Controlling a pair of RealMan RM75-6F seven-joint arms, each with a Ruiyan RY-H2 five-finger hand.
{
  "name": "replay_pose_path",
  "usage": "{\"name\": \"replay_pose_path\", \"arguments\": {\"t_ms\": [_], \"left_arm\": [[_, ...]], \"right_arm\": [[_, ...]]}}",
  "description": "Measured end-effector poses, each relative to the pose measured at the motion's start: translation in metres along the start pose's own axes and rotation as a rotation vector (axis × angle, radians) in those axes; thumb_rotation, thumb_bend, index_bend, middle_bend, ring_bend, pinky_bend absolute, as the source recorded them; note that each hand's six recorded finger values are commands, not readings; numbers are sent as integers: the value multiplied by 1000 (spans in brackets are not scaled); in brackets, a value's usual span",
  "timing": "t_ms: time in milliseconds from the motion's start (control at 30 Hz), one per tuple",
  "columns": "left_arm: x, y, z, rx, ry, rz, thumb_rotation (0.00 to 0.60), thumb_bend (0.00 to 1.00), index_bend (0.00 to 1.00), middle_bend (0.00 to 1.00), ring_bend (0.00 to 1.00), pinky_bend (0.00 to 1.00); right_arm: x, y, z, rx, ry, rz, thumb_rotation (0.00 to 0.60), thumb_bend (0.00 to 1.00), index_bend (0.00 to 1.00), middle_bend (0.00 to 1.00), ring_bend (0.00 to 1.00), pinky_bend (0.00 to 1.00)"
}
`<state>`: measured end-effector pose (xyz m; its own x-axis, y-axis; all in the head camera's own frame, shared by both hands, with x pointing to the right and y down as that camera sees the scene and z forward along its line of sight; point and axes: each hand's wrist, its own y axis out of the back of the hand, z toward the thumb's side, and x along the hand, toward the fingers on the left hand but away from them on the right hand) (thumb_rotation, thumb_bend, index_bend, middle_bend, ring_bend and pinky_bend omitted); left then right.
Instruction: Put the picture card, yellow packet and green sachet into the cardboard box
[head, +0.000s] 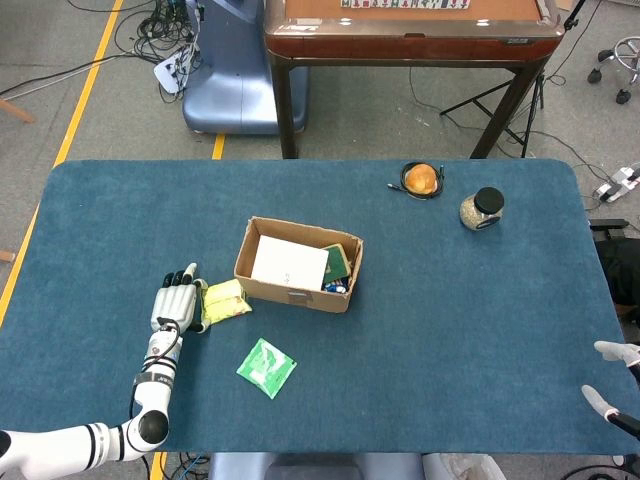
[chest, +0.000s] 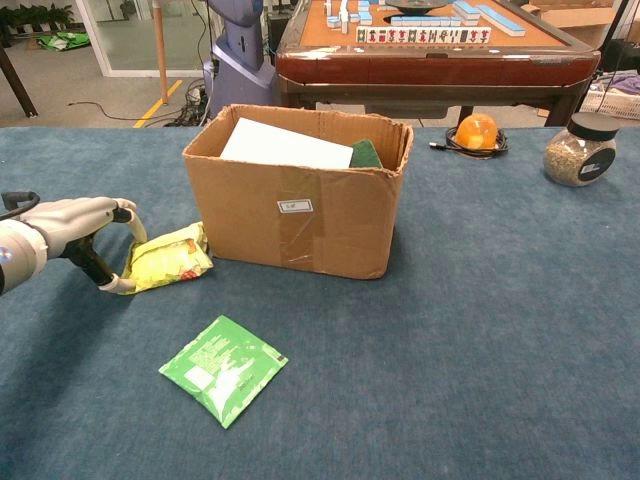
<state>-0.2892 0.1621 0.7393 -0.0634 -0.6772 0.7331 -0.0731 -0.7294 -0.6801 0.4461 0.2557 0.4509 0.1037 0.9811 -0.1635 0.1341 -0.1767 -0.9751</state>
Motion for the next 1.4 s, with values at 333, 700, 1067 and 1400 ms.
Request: {"name": "replay_pose_path", "arguments": {"t_ms": [333, 700, 1067, 1400], "left_arm": [[2, -1, 0, -23, -7, 28, 600, 195, 457, 0, 0, 19], [0, 4, -4, -77, -16, 67, 600, 390, 547, 0, 0, 19], [-13, 14, -14, -141, -24, 99, 600, 399, 589, 0, 0, 19], [-48, 37, -31, -193, -42, 157, 600, 399, 573, 0, 0, 19]], "right_arm": [[-2, 0, -1, -5, -2, -1, 600, 49, 388, 480, 360, 416], [-3, -3, -1, -5, -5, 12, 600, 49, 388, 480, 360, 416], [-5, -4, -3, -6, -13, 15, 600, 49, 389, 480, 360, 416], [-5, -4, -3, -5, -14, 14, 600, 48, 388, 480, 360, 416]]}}
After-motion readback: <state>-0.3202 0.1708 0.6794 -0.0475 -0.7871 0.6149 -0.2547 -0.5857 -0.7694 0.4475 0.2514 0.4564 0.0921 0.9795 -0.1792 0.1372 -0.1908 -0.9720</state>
